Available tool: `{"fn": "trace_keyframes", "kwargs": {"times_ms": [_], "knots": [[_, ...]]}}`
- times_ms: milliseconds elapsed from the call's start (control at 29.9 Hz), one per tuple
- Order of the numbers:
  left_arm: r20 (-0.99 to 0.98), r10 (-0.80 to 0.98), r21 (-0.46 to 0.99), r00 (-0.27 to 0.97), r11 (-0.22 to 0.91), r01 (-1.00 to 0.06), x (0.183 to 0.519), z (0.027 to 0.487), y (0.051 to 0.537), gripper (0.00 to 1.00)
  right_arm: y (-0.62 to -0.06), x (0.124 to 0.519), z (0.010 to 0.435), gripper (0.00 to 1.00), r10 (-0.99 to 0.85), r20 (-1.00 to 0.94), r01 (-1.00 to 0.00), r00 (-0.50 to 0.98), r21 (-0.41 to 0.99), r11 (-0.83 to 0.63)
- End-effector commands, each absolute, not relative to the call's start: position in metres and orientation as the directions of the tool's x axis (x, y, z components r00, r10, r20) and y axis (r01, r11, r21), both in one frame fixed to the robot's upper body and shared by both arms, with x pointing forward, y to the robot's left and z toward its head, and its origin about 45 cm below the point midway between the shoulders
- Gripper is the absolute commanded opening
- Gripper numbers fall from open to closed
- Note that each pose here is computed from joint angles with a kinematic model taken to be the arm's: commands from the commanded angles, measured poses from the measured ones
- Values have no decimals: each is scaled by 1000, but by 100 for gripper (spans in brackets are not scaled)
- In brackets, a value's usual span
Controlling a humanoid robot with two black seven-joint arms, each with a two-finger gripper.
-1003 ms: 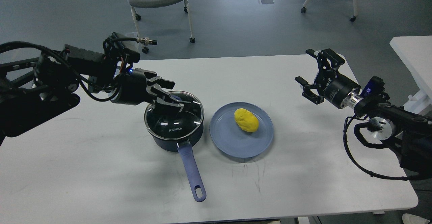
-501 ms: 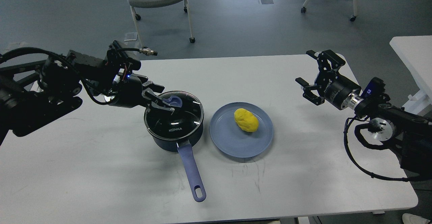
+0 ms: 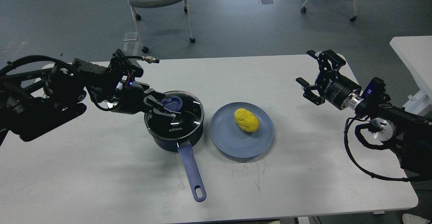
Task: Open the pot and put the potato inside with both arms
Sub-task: 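Lower the left gripper onto the blue lid knob and grasp it, then lift the glass lid off the saucepan and move it beside the pot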
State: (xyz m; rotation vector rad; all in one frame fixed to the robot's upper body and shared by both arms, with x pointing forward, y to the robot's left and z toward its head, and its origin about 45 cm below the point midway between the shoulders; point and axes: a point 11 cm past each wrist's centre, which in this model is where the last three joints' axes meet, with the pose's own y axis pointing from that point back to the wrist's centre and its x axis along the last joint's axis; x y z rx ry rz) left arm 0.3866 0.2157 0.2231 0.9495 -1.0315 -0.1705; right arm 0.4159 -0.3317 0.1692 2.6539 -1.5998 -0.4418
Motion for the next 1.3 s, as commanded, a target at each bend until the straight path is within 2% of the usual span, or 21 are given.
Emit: {"fn": "trace_keyframes", "kwargs": {"times_ms": [0,234,334,401,535,635,802,1003,1270], "knots": [[654,-530,737,539,607,-297,388,222,215,94,-332,415,168,100,-868,-234,-865,437,156,-478],[669,-512,724,539,612,-318,389,215,221,89,-332,415,168,100,-868,-234,-865,437,156,-478],[668,-513,725,539,611,-318,389,214,221,77,-332,415,168,100,-869,-233,-865,436,157,-476],[668,-513,725,539,611,-318,389,214,221,73,-332,415,168,100,-869,-233,-865,436,157,-476],[670,-508,723,541,614,-318,389,215,221,45,-332,415,168,100,-869,-233,-865,436,157,-476],[674,-508,718,536,619,-317,390,218,218,38,-332,415,168,100,-869,-233,-865,436,157,-476],[682,-513,714,522,623,-320,389,225,219,35,-333,415,168,100,-870,-232,-866,436,157,-475],[693,-515,715,505,585,-384,389,254,256,36,-333,415,168,100,-870,-232,-866,436,157,-475],[665,-472,746,579,445,-495,373,265,353,36,-332,415,168,100,-868,-234,-865,437,156,-478]]}}
